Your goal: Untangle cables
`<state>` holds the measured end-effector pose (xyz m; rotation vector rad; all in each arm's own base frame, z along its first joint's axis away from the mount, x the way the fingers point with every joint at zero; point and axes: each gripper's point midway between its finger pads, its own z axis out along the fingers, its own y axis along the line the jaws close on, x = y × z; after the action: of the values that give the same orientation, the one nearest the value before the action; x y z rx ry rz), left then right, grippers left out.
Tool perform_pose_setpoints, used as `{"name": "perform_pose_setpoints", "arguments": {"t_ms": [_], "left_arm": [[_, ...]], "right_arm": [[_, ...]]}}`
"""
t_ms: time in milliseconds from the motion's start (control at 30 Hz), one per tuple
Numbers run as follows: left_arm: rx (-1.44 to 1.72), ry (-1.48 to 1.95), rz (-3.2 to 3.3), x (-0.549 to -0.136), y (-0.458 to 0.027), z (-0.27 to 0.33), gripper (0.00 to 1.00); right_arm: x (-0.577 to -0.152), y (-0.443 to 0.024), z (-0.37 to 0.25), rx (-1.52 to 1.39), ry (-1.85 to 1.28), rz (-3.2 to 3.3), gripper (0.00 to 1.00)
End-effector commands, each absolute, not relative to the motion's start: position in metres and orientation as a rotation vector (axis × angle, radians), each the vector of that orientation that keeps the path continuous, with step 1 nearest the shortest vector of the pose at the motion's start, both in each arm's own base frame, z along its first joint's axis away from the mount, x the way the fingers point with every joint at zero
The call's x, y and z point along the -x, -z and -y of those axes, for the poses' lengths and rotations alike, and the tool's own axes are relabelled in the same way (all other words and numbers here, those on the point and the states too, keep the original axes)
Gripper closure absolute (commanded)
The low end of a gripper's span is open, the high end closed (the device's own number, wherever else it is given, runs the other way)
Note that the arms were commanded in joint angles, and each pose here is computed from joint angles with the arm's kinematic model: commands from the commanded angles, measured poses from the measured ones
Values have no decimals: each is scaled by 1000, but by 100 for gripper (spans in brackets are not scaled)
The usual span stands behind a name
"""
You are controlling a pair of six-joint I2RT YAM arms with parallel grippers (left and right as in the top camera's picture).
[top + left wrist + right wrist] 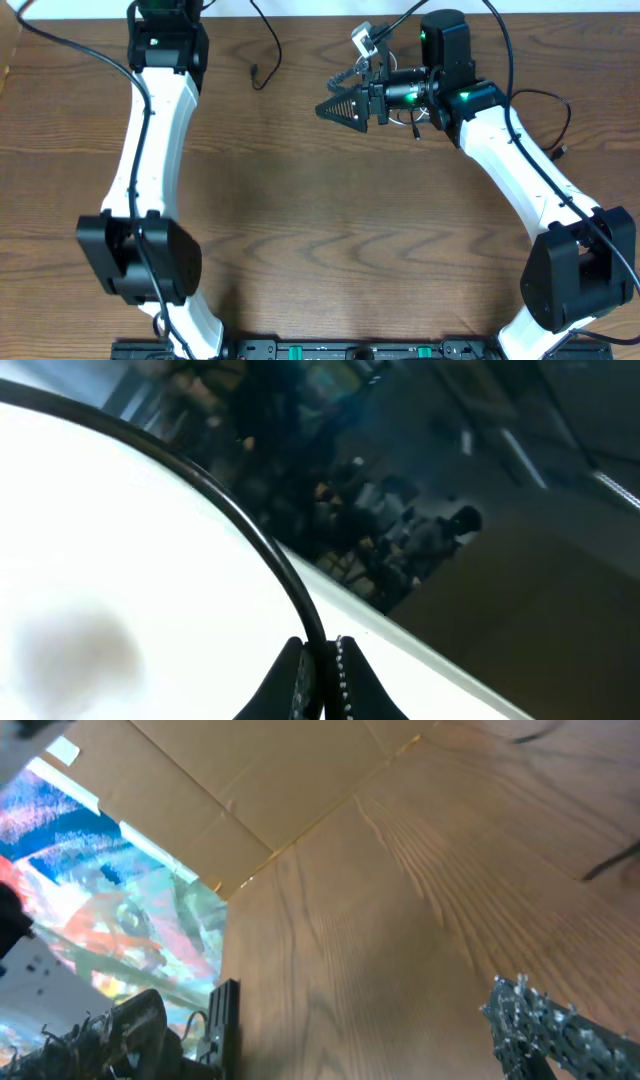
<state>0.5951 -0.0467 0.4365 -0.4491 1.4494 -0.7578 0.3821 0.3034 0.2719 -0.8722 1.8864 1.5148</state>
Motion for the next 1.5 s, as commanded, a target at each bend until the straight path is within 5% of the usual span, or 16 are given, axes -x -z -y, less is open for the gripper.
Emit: {"name": "perform_pose_setpoints", "arguments": {"t_ms": [0, 300, 567, 900, 1133, 1167, 1200, 1267, 1300, 1333, 1367, 1467], "left_arm": [[472, 830, -1413, -593, -451, 39, 92], [140, 1103, -1529, -567, -451, 110, 92], [-10, 1043, -1748, -566, -390, 118, 93], [220, 893, -1876, -612, -293, 3, 92], [509, 523, -1832, -630, -245, -135, 92], [542, 443, -1825, -627, -241, -157, 86], [577, 352, -1817, -623, -239, -179, 59], [683, 171, -1797, -611, -233, -225, 58], [746, 98, -1787, -602, -229, -246, 49], [794, 45, -1784, -594, -226, -263, 21], [826, 16, -1787, -587, -222, -274, 6], [901, -13, -1829, -567, -206, -299, 5]], "right_arm": [[-378, -282, -301, 901, -1505, -1848, 2], [-379, -281, -300, 910, -1482, -1839, 2], [-377, -277, -299, 922, -1477, -1851, 2], [-374, -271, -298, 922, -1483, -1881, 3], [-372, -269, -298, 916, -1489, -1897, 2], [-372, -268, -298, 916, -1490, -1899, 2], [-372, -268, -297, 915, -1491, -1901, 2], [-372, -268, -297, 914, -1491, -1903, 2], [-372, -268, -297, 914, -1492, -1904, 2], [-372, -268, -297, 914, -1491, -1903, 2], [-372, -268, -297, 914, -1490, -1903, 2], [-374, -266, -297, 904, -1472, -1913, 2]]}}
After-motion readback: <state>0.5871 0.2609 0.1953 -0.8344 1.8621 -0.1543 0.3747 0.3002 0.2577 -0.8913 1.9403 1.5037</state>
